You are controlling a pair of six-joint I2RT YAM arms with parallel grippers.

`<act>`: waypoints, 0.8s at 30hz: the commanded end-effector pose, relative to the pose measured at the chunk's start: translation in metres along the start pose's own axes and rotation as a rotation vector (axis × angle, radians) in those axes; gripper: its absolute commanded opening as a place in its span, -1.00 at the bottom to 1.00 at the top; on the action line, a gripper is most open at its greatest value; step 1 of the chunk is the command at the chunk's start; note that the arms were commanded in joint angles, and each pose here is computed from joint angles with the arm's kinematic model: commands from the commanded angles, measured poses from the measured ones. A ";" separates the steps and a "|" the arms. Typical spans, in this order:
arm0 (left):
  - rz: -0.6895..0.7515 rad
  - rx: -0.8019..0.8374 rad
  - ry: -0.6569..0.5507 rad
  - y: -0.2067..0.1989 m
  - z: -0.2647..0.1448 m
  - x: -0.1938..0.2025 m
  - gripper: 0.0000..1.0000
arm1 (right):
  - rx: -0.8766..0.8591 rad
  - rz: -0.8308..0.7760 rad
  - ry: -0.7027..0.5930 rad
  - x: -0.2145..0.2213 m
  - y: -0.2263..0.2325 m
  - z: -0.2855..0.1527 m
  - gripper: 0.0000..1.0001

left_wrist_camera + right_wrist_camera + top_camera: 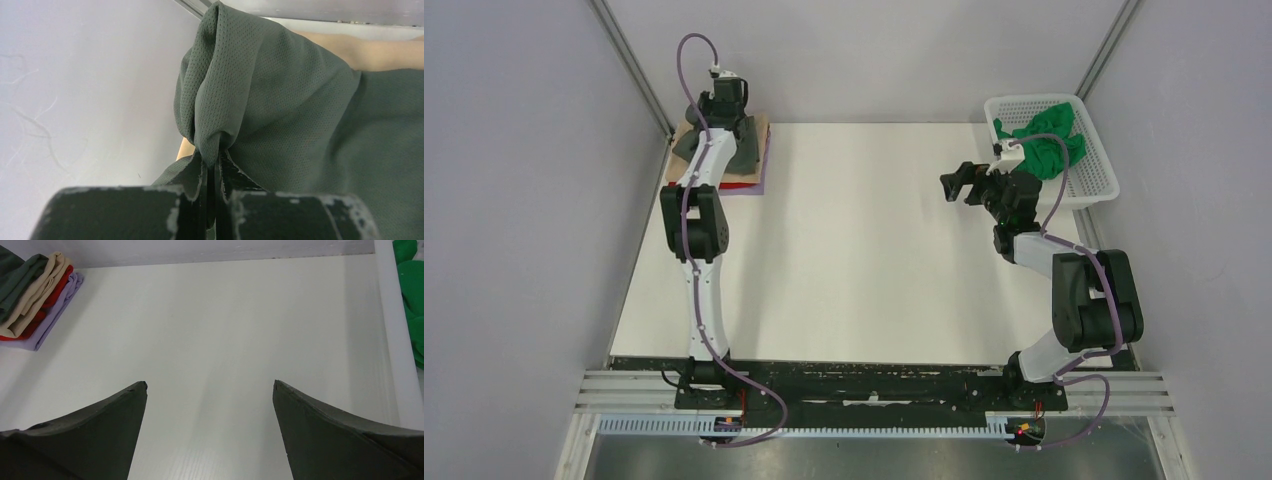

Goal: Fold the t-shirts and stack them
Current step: Put the neatly folded tshirt into the corner of the board with the left arm

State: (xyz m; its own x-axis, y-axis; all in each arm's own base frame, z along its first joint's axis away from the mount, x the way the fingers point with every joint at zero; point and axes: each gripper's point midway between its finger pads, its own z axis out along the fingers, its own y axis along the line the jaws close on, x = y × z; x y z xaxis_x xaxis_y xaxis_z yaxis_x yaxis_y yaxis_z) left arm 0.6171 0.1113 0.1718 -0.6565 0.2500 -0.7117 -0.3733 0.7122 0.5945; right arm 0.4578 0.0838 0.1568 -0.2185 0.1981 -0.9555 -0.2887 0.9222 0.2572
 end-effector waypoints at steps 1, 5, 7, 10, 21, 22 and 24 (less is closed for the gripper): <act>-0.079 -0.035 -0.055 0.022 0.016 -0.016 -0.93 | 0.002 -0.011 -0.063 -0.026 0.004 0.006 0.96; -0.109 -0.045 -0.013 0.033 0.032 0.001 -0.77 | -0.001 -0.012 -0.066 -0.027 0.007 0.008 0.96; -0.109 -0.047 0.003 0.035 0.036 0.007 -0.69 | 0.002 -0.010 -0.062 -0.026 0.007 0.010 0.96; -0.125 -0.072 0.029 0.040 0.040 0.014 0.10 | -0.004 -0.005 -0.053 -0.025 0.009 0.013 0.96; -0.376 0.006 0.047 0.057 0.000 -0.008 0.99 | -0.020 -0.023 -0.089 -0.040 0.019 0.007 0.96; -0.403 0.065 0.053 0.051 -0.006 -0.010 0.99 | -0.020 -0.026 -0.092 -0.041 0.019 0.006 0.96; -0.462 0.206 0.055 0.034 -0.024 -0.016 0.99 | -0.021 -0.031 -0.096 -0.043 0.020 0.002 0.96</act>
State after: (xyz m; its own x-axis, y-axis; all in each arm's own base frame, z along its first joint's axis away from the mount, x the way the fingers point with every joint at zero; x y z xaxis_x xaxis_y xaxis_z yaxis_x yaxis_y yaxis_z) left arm 0.6047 0.1573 0.1537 -0.6351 0.0161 -0.7723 -0.5042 0.7488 0.4303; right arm 0.4628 0.0957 0.1673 -0.2089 0.2002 -0.9572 -0.3002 0.9184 0.2576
